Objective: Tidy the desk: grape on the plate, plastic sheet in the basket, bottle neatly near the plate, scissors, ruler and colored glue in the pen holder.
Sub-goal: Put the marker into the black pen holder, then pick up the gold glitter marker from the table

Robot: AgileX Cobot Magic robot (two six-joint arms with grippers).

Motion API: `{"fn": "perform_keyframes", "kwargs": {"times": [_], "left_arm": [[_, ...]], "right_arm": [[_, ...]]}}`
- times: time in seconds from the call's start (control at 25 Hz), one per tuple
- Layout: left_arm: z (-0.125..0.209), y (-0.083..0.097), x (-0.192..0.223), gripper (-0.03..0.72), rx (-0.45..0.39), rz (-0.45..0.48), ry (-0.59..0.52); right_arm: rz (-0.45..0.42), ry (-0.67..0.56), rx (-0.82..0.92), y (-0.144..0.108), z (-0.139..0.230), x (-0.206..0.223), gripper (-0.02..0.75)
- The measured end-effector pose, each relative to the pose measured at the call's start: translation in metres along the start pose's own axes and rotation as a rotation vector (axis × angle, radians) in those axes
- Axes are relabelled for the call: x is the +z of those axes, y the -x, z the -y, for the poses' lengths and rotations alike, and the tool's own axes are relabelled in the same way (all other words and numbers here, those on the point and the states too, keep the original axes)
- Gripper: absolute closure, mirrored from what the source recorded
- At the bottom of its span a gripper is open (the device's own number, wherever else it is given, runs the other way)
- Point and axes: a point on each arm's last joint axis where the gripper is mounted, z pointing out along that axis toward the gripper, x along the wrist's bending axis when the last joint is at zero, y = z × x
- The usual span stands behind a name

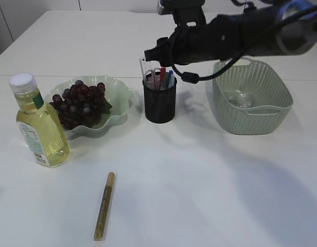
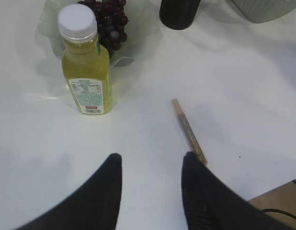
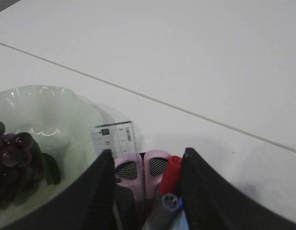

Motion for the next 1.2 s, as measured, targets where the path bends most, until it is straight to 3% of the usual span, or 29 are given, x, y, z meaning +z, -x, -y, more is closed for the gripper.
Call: {"fn": "perform_keyframes", "kwargs": {"times": [0.16,0.52,0.72,1.2], "left_arm": [[-0.001,0.002,0.0,0.379,-0.019,0.026,0.006],[-0.002,0.007,0.0,0.379,-0.067,0.075,0.02],[-0.002,0.007,0.0,0.379,-0.069,0.077,0.022],[-0.005,0.008,0.0,0.368,-0.086,0.094,0.05]], "right_arm": [[-0.03,-0.129,-0.003,-0.004,-0.027,-0.026,0.373],[-0.153,-0.661,0.007,-0.016,-0.056,-0.089,0.372],[-0.18,-0.651,0.014,-0.019,-0.071,-0.107,0.373],[-0.154,-0.642,0.047,-0.018,-0.073,-0.157,0.373]]}}
